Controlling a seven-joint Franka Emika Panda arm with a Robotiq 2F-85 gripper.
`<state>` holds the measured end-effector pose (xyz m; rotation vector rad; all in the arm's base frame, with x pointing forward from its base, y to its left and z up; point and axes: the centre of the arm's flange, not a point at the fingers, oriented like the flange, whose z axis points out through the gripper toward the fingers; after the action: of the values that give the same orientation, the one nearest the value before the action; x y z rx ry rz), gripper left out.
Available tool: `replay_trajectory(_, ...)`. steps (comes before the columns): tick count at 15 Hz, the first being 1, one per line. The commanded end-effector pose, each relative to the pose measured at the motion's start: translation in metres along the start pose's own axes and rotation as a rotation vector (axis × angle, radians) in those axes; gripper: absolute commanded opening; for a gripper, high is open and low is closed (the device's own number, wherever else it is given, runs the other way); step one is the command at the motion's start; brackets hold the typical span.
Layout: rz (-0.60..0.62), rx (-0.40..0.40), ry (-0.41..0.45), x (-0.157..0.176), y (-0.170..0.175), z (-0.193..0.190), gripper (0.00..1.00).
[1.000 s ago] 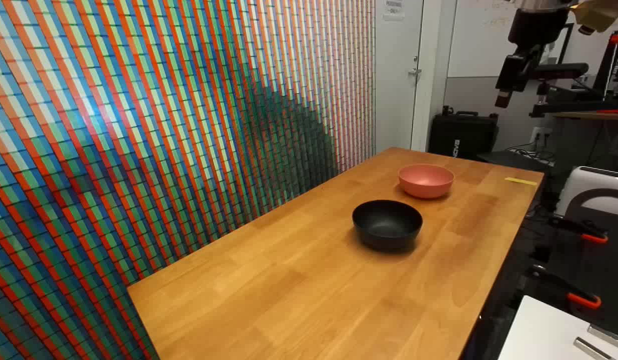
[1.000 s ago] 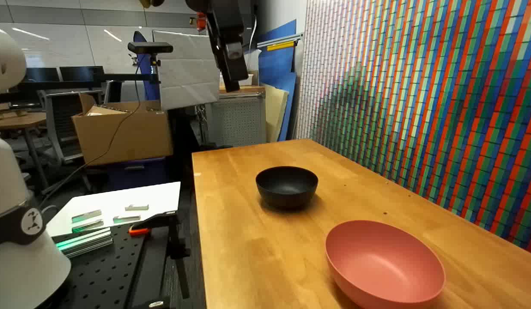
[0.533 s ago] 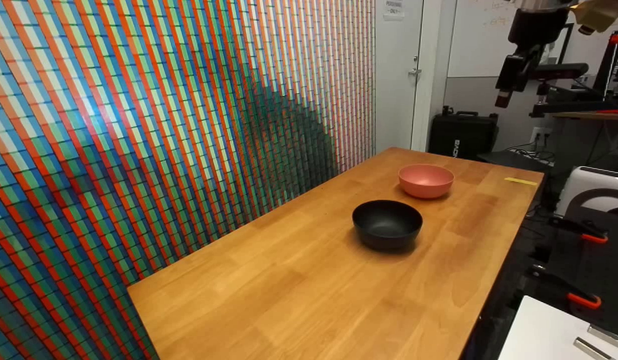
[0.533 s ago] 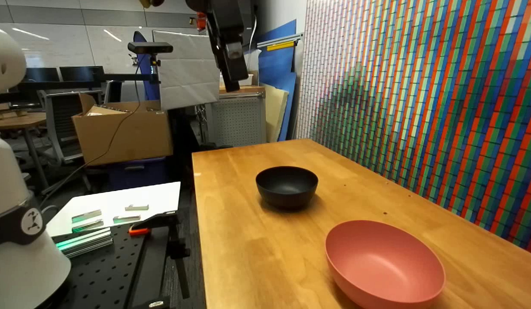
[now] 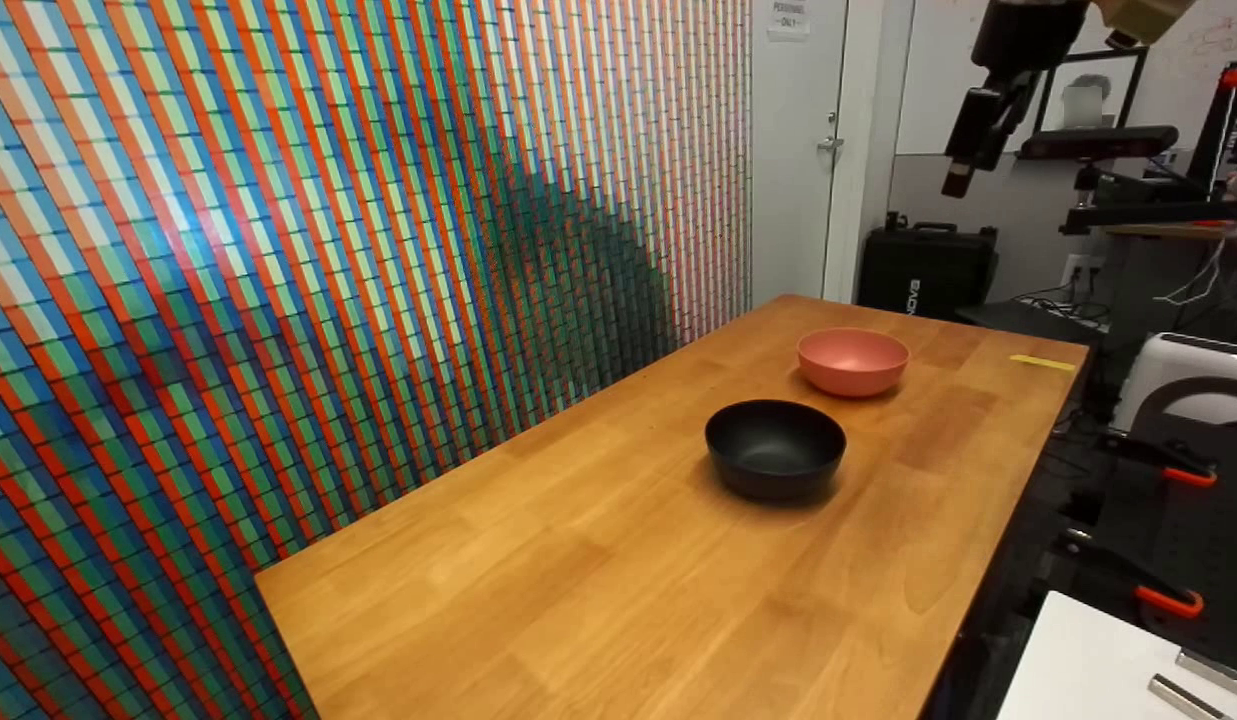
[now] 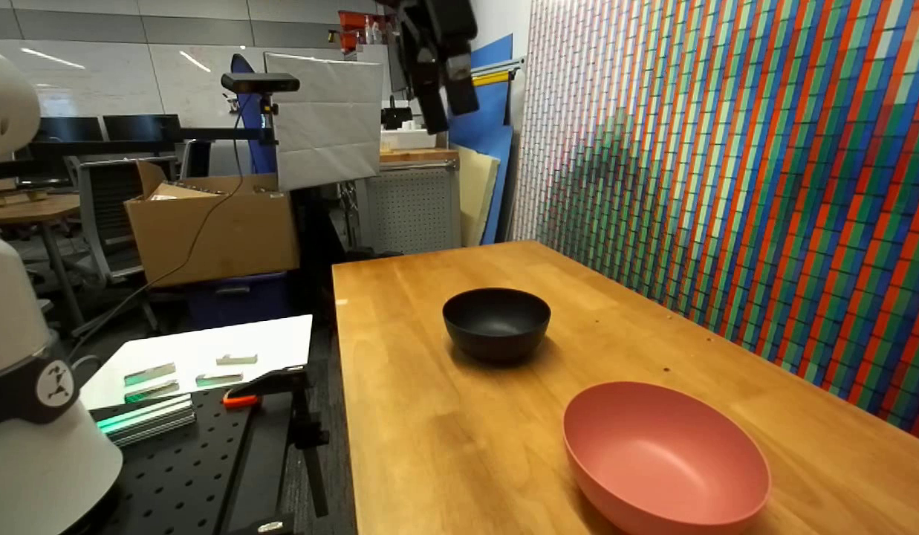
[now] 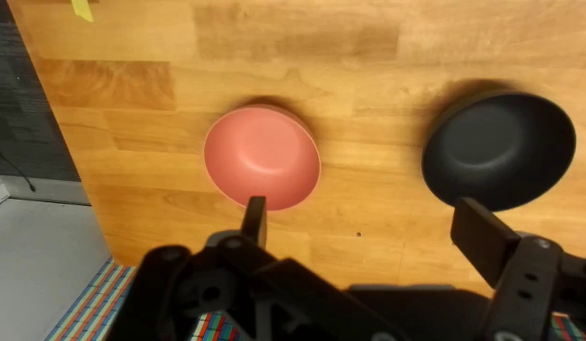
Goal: Put the pink bowl on top of the black bowl
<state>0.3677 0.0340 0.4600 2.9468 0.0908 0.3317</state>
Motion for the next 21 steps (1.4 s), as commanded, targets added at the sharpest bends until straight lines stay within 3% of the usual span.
replay_trajectory(1,0.01,0.052,0.011,0.076,0.018,0.0,1.0)
replay_trajectory(5,0.028,0.137,-0.032,0.122,0.037,0.031,1.0)
replay_trajectory(11,0.003,0.232,-0.192,0.149,0.023,0.133,1.0)
replay_trajectory(16,0.01,0.2,-0.287,0.155,0.017,0.201,1.0)
replay_trajectory(21,0.036,0.128,-0.282,0.159,0.023,0.257,1.0)
